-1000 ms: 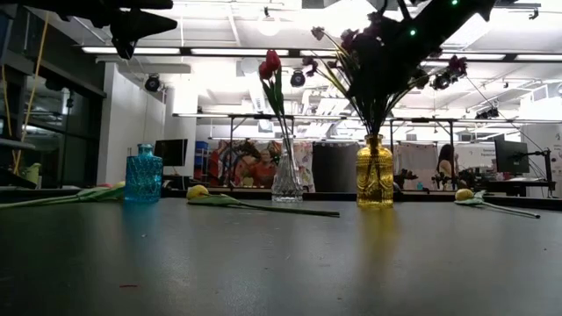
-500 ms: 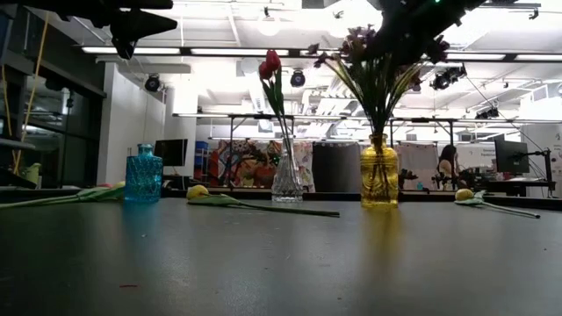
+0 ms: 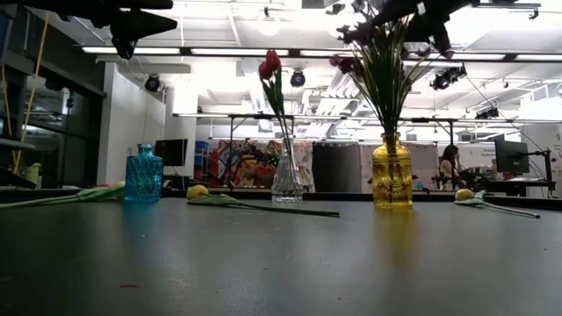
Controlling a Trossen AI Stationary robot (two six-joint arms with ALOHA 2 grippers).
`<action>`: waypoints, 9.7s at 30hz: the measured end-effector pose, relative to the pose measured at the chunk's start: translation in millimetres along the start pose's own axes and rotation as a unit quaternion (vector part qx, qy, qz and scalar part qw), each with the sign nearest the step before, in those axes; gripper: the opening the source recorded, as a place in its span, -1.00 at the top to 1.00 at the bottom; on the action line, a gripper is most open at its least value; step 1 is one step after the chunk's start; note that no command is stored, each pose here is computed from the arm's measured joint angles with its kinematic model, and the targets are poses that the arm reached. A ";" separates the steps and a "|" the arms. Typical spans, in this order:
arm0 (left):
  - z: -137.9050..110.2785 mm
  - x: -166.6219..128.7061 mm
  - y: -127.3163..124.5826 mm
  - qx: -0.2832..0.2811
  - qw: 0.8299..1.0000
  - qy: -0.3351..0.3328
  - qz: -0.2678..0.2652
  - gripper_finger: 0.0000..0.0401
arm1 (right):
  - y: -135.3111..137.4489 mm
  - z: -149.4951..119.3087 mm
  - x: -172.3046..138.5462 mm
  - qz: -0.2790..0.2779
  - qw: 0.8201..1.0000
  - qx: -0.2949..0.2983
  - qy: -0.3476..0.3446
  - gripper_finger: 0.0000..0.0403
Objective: Sort flowers into vase by color
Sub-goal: Put the purple flower into the yellow vase, then put the left yellow flower into the blue vase
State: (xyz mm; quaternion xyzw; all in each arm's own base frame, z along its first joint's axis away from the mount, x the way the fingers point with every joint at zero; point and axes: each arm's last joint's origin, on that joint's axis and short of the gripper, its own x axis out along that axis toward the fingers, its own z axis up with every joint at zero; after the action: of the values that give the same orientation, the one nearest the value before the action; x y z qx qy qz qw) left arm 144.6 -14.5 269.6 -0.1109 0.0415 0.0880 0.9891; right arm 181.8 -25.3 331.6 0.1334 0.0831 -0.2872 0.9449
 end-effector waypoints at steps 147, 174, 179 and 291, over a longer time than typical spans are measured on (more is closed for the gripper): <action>-92.7 24.3 82.4 -0.308 0.684 0.415 0.514 0.42 | 3.4 3.7 -25.8 0.227 0.954 0.172 0.096 -0.13; -92.0 24.4 83.9 -0.288 0.692 0.412 0.518 0.42 | 124.5 -98.4 -14.1 0.300 0.811 0.238 0.443 0.04; -91.2 26.8 85.6 -0.295 0.698 0.400 0.516 0.42 | 138.9 -125.2 2.4 0.273 0.811 0.232 0.463 0.04; -55.0 -4.7 4.0 -0.293 0.812 0.428 0.266 0.42 | 142.2 -134.8 32.1 0.230 0.868 0.235 0.372 0.04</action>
State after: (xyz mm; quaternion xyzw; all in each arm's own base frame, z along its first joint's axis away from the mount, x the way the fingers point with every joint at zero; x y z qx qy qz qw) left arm 135.8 -23.9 215.8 -0.4062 0.4612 0.2997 0.7297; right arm 277.7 112.2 225.0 0.4635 0.3251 -0.0015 0.8243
